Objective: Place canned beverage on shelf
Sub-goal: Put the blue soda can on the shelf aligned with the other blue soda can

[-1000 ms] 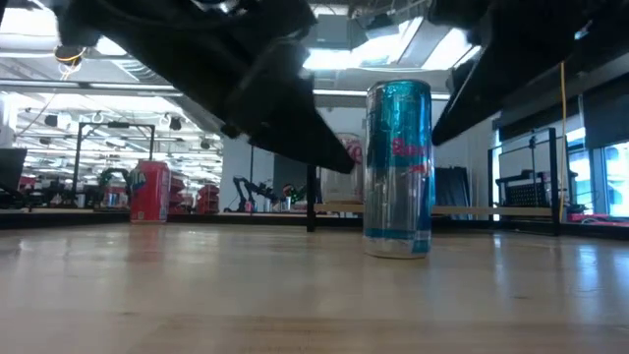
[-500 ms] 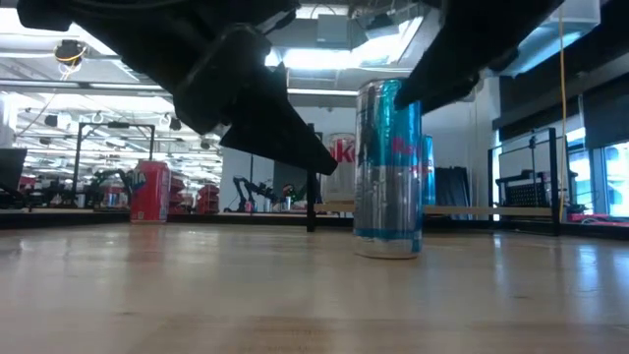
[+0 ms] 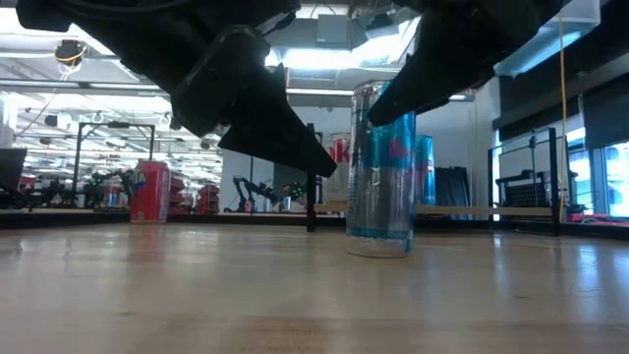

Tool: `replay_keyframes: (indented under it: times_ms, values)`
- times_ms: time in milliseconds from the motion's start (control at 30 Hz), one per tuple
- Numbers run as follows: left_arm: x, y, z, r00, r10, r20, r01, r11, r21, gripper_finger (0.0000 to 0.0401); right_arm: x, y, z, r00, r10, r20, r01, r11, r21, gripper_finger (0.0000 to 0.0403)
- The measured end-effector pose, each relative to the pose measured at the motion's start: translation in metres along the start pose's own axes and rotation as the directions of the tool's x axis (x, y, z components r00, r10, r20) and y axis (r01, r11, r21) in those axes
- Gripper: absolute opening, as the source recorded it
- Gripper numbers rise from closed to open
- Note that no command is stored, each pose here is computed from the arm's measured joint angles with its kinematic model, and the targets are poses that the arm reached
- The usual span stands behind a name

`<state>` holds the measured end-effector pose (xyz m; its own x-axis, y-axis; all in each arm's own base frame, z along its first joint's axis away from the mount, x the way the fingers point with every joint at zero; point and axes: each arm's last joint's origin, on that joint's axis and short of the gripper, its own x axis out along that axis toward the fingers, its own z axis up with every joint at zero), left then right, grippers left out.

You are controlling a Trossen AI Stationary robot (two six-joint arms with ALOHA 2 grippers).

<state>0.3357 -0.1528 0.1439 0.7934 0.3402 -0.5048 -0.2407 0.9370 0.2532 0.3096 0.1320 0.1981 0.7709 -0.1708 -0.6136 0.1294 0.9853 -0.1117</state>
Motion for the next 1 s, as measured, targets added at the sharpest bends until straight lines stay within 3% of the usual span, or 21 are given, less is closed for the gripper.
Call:
replay_keyframes:
  times_ms: [67,333,467,633,833,1000]
  values:
    - [-0.004,-0.001,0.001,1.000,-0.015,0.003,0.015,1.000,0.000,0.0289,-0.002,-0.002,0.000,1.000,-0.021,0.000,0.021,1.000,-0.004,0.0199]
    - [-0.051,0.009,0.016,1.000,0.020,-0.004,-0.020,1.000,0.024,0.0289,-0.021,-0.013,0.008,0.994,-0.108,0.026,0.108,0.994,0.005,0.0199]
    - [-0.076,0.015,0.017,0.997,0.078,-0.012,-0.078,0.997,0.002,0.0289,-0.044,-0.028,0.013,0.972,-0.231,0.048,0.228,0.971,0.069,0.0199]
    - [-0.086,0.027,0.009,0.985,0.153,-0.076,-0.154,0.988,-0.011,0.0289,-0.075,-0.066,0.014,0.923,-0.386,-0.003,0.379,0.905,0.191,0.0199]
    - [-0.074,0.042,0.005,0.970,0.168,-0.176,-0.176,0.984,-0.032,0.0289,-0.092,-0.126,0.012,0.835,-0.535,-0.130,0.547,0.779,0.307,0.0199]
    - [-0.067,0.049,0.007,0.963,0.182,-0.196,-0.195,0.980,-0.045,0.0289,-0.086,-0.163,0.011,0.795,-0.561,-0.230,0.605,0.711,0.358,0.0199]
